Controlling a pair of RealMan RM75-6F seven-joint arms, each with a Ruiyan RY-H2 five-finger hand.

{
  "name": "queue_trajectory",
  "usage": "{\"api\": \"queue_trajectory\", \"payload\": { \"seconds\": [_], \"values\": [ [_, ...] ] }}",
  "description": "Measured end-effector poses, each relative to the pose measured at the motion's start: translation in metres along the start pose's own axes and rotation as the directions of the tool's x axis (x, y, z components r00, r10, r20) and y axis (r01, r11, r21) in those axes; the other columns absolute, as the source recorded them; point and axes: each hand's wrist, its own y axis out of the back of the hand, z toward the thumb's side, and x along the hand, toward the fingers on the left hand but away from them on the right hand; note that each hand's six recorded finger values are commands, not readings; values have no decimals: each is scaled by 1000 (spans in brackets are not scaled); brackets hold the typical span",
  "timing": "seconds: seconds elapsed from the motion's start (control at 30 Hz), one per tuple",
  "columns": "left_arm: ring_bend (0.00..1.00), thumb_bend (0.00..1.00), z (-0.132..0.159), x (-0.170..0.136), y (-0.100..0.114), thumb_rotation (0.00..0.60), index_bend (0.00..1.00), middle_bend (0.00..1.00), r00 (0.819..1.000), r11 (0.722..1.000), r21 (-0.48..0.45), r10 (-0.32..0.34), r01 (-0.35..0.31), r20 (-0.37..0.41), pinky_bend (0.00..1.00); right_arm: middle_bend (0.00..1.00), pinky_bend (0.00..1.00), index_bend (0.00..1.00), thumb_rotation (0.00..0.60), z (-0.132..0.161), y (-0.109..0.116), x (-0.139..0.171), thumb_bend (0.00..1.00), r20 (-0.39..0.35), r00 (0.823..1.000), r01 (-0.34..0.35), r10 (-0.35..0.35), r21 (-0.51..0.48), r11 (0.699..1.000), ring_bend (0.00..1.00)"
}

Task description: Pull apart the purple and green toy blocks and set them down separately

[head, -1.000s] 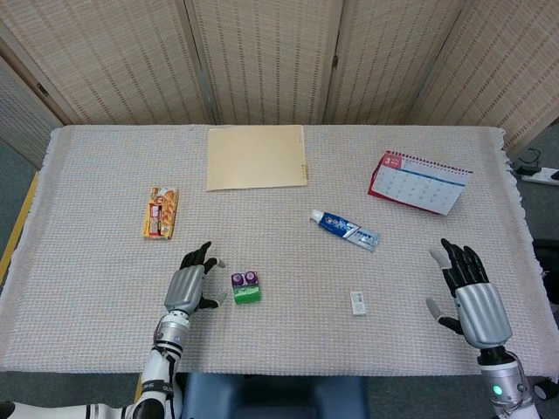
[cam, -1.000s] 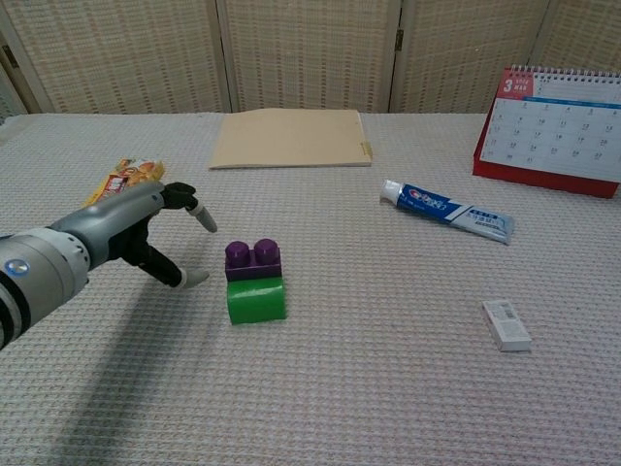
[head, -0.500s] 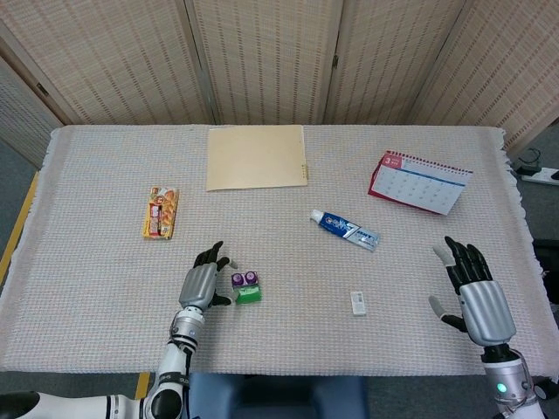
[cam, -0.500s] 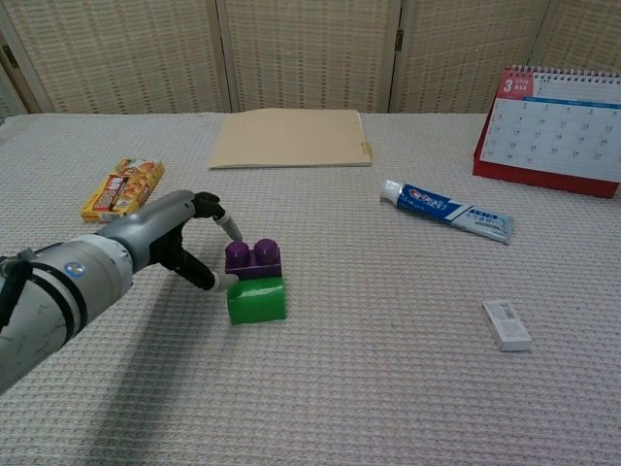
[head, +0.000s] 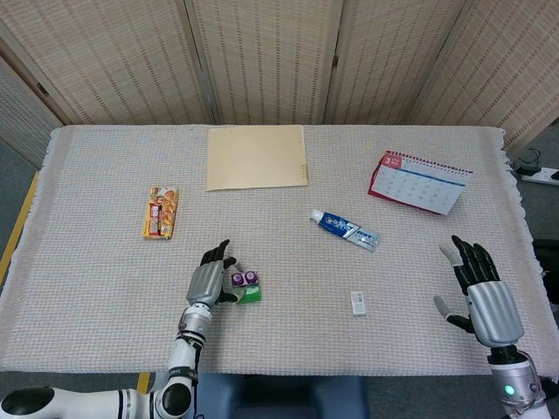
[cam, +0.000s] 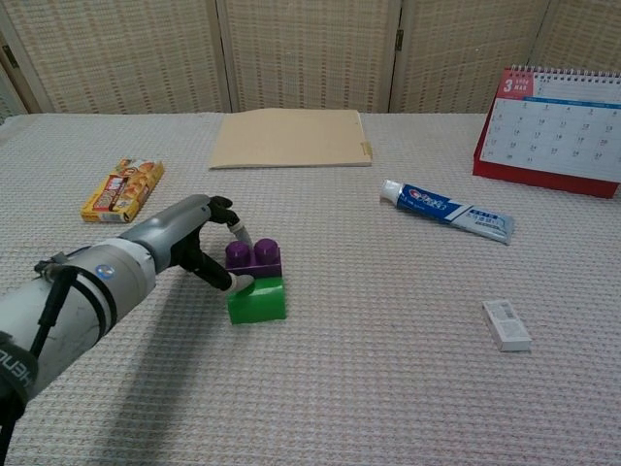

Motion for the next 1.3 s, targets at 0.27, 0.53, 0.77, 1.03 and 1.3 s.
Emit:
{"api": "queue_trajectory", "payload": {
  "seconds": [0.27, 0.53, 0.77, 1.03, 1.3],
  "values": [
    [0, 406, -5, 4, 4, 600, 580, 97, 1000, 1000, -9, 16, -16, -7, 0, 0, 0, 0, 600, 1, -4, -2, 364, -2, 1000, -14, 14, 7, 1000, 0],
    [0, 501, -16, -1, 17, 600, 631, 105, 1000, 1000, -30, -6, 5, -21, 0, 0, 0, 0, 600, 4, -15, -10, 364, -31, 998, -64, 63, -20, 998, 0],
    [0, 563, -17, -9, 47, 600, 673, 133, 1000, 991, -137, 1, -2, -6, 0, 0, 0, 0, 600, 11, -51, -31, 364, -120, 971, -228, 205, -227, 947, 0],
    [0, 591, -7, -17, 66, 600, 707, 161, 999, 981, -190, 53, -49, 14, 0, 0, 0, 0, 600, 30, -91, -63, 364, -270, 911, -407, 311, -470, 783, 0],
    [0, 605, 5, -31, 75, 600, 735, 176, 995, 964, -260, 83, -64, 63, 0, 0, 0, 13, 600, 50, -112, -82, 364, -342, 880, -474, 331, -681, 557, 0]
  ]
}}
